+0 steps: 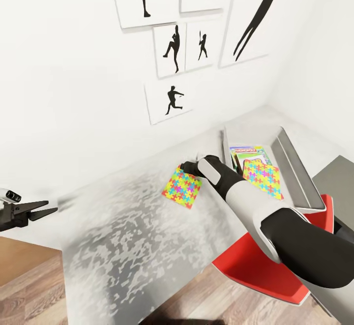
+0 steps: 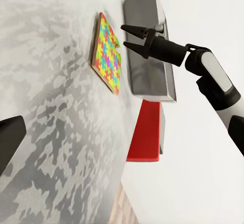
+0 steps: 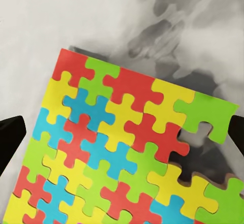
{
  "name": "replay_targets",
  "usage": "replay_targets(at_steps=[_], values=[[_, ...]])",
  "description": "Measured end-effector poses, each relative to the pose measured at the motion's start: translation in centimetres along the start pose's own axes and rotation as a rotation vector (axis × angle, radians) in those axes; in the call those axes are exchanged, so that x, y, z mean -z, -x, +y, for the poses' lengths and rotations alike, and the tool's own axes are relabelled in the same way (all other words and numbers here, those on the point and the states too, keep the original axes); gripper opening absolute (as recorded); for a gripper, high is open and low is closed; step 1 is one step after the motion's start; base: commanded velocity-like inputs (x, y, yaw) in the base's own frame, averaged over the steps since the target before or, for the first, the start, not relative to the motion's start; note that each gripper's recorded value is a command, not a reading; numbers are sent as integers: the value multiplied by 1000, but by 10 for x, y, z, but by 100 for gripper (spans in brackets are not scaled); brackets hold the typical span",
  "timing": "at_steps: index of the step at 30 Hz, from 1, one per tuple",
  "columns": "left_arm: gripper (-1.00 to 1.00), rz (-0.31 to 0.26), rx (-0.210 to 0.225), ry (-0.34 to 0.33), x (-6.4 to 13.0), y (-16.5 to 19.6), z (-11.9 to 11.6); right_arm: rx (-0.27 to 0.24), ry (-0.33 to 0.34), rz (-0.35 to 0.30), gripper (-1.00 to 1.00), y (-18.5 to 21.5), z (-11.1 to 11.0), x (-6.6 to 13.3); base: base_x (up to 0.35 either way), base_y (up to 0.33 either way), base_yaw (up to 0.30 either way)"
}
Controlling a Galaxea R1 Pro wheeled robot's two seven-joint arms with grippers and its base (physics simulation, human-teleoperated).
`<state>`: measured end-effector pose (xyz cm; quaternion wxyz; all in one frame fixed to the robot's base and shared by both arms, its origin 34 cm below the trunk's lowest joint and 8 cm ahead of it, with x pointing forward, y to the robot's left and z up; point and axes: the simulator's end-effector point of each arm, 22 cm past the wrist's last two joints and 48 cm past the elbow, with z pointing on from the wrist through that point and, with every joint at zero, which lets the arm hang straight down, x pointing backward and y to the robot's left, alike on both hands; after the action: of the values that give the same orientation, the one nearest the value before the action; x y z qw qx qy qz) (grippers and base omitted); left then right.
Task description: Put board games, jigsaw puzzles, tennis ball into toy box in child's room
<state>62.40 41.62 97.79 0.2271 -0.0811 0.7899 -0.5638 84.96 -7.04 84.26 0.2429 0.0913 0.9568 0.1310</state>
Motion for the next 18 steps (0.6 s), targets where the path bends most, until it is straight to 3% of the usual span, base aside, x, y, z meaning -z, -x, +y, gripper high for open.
replay_targets(at_steps=[9, 13, 18], values=[[100, 3, 7, 3, -1, -1, 4, -1, -1, 10, 100, -4, -2, -4, 0, 0, 86], [100, 4, 10, 4, -1, -3, 5, 34, -21, 8, 100, -5, -6, -5, 0, 0, 118], [100, 5, 12, 4, -2, -3, 6, 30, -17, 7, 100, -3, -5, -6, 0, 0, 25]])
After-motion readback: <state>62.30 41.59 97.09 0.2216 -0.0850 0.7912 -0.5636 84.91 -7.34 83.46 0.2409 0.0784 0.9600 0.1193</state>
